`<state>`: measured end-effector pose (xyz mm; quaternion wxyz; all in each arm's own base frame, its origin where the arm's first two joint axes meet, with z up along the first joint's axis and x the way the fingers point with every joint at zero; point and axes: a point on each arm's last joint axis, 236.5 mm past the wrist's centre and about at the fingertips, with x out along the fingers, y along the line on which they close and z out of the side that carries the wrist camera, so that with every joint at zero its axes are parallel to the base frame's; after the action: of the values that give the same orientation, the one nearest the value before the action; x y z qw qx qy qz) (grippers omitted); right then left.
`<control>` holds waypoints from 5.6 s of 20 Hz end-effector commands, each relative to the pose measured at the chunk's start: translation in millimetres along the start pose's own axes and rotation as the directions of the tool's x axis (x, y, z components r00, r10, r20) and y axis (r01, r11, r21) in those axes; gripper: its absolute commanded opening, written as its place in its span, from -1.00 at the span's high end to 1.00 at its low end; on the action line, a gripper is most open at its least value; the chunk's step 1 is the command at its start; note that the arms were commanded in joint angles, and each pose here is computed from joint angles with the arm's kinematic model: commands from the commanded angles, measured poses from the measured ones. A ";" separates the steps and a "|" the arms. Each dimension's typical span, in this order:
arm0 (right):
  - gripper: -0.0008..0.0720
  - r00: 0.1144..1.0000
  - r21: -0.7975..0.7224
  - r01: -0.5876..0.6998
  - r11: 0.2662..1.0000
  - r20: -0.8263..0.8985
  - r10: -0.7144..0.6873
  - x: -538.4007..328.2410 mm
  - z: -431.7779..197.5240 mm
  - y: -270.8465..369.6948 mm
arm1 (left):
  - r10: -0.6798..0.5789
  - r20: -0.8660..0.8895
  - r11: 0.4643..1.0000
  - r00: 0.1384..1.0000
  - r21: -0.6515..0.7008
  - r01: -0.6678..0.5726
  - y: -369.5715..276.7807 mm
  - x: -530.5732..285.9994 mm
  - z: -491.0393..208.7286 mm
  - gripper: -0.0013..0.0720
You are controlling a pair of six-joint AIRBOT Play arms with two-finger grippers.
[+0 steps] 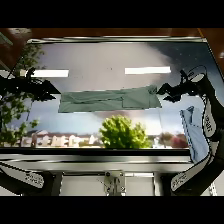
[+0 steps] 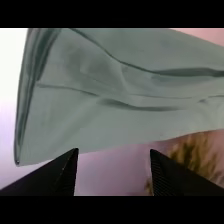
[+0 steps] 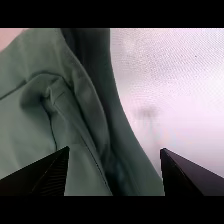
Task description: Fold the shirts.
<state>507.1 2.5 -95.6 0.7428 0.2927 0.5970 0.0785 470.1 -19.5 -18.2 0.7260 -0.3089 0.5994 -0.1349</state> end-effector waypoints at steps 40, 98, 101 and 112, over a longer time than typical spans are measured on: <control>0.81 0.982 -0.420 -0.128 0.899 0.073 0.174 -92.6 -126.8 297.8 | -0.316 0.144 0.902 0.938 0.354 0.249 -213.3 58.2 -6.1 0.87; 0.81 0.874 0.395 -0.080 0.915 0.469 -0.125 -345.9 -71.3 -70.3 | -0.328 0.212 0.875 0.921 0.435 0.212 -166.3 -127.2 -18.7 0.87; 0.81 0.886 0.467 0.010 0.884 0.405 -0.223 -351.0 -95.4 -101.9 | -0.328 0.211 0.875 0.921 0.435 0.212 -166.2 -127.1 -18.8 0.87; 0.81 0.858 0.564 0.480 0.672 -0.142 -0.493 -318.9 -243.0 -182.0 | -0.331 0.202 0.871 0.922 0.442 0.216 -170.4 -124.3 -21.2 0.87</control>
<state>191.9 -214.9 73.3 0.6664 0.3596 0.5911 -0.2779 449.7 -83.8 181.6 0.8236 -0.2489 0.4016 -0.3139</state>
